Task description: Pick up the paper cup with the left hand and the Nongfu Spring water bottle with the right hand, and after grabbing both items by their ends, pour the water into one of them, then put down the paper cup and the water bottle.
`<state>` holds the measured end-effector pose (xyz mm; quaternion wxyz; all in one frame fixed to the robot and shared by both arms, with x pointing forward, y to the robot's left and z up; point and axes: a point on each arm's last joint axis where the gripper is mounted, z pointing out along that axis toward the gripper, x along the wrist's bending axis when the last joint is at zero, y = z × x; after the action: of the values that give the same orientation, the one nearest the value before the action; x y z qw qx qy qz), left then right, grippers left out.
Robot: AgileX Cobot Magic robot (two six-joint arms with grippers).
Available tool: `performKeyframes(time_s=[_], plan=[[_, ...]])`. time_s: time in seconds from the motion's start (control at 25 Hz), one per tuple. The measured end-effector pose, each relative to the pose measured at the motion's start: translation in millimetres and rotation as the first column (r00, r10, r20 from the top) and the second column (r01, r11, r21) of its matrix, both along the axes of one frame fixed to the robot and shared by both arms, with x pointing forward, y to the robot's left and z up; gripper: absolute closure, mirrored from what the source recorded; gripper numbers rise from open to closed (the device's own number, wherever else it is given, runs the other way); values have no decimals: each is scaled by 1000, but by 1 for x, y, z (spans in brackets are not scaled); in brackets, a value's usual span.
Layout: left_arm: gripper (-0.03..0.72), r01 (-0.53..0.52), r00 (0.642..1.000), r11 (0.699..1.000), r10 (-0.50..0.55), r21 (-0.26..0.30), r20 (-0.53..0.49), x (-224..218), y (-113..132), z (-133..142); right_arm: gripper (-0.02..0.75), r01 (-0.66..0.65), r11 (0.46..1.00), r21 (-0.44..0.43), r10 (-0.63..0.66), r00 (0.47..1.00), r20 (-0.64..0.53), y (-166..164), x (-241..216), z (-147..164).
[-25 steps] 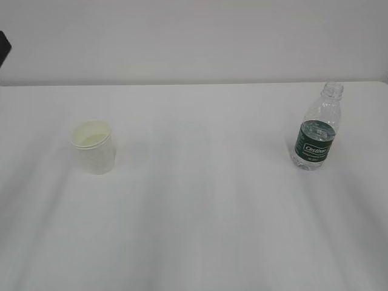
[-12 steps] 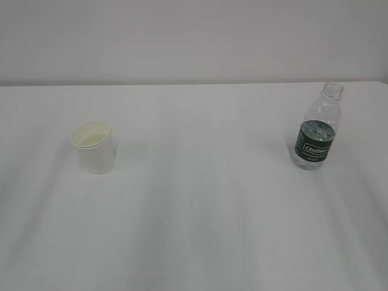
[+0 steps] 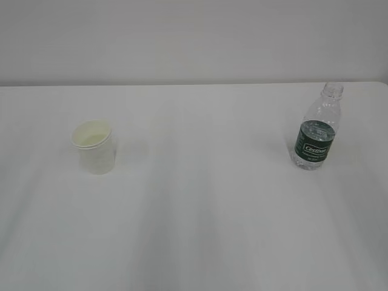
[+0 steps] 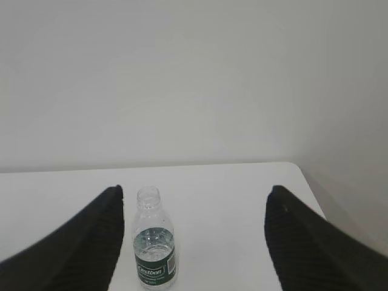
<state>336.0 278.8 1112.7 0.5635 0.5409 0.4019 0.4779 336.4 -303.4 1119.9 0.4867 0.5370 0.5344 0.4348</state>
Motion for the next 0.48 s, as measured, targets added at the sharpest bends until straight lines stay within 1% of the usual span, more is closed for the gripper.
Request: performKeyframes(time_s=[0.12,0.32,0.48], plan=[[141,-22,999,1000,23,11,-47,-7,4,11,195,28,1000,-4,-28,999,-40,-3,-7,3],[141,-57,985,998,63,41,-159,-15,9,23,195,52,998,-44,-56,994,-96,-7,-21,7],[142,-80,973,995,91,59,-213,-24,14,32,195,68,997,-39,-72,988,-134,-9,-39,12]])
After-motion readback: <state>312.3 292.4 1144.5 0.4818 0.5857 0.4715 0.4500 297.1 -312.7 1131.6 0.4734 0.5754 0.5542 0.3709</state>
